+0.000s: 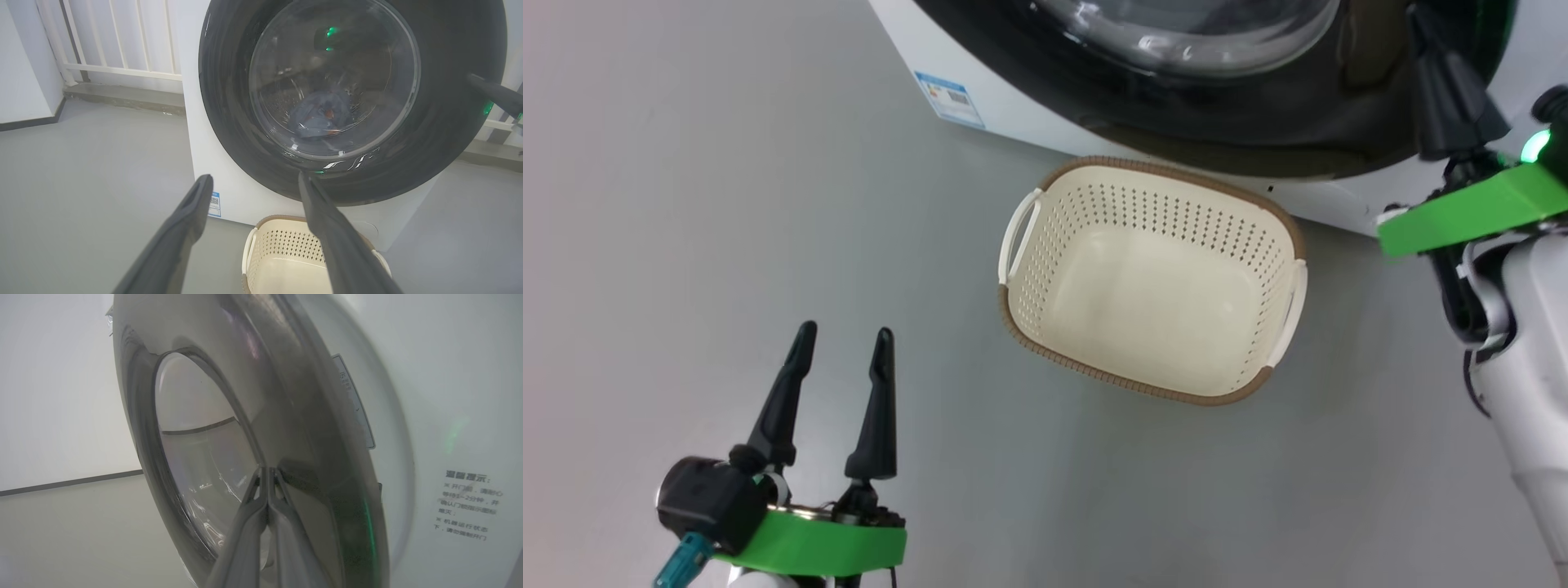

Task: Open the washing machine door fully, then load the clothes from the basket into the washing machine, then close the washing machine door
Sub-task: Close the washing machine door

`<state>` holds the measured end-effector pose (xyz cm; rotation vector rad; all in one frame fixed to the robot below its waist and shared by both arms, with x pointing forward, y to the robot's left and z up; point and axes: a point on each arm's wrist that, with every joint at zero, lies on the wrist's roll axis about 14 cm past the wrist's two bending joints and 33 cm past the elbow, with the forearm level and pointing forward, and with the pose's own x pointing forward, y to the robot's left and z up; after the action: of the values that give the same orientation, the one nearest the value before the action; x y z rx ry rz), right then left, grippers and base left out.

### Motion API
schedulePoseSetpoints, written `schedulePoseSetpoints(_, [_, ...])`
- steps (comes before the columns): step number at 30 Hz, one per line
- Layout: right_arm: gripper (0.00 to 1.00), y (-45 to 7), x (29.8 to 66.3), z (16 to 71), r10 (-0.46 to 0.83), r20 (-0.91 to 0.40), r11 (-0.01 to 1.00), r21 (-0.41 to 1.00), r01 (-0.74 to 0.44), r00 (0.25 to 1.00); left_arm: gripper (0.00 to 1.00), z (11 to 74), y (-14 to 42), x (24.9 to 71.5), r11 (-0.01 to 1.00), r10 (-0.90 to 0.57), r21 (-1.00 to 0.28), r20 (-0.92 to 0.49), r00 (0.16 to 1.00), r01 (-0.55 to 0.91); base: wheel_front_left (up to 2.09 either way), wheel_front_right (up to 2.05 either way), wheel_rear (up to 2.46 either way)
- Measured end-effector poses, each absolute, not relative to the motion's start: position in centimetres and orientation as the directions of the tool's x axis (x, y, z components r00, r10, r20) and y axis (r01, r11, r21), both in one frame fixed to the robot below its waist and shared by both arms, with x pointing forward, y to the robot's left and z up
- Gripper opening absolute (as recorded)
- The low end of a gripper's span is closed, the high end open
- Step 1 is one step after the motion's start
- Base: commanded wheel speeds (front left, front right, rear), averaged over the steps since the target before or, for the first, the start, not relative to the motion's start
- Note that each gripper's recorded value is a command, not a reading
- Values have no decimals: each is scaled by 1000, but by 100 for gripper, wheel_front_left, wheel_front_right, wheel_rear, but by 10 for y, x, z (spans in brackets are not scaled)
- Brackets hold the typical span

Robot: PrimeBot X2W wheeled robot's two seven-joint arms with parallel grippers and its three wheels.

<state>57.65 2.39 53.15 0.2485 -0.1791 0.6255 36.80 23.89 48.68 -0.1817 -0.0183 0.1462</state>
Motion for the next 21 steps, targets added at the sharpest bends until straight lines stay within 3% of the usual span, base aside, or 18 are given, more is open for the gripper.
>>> schedulePoseSetpoints(12, [0,16,620,525,485,276,805,229,-547,830,100,476,236,389,977,128,-169,-19,992,-129,0,0,0])
schedulePoseSetpoints(21, [0,20,633,517,457,288,798,285,-531,841,100,468,232,396,980,112,-161,-41,993,-117,0,0,0])
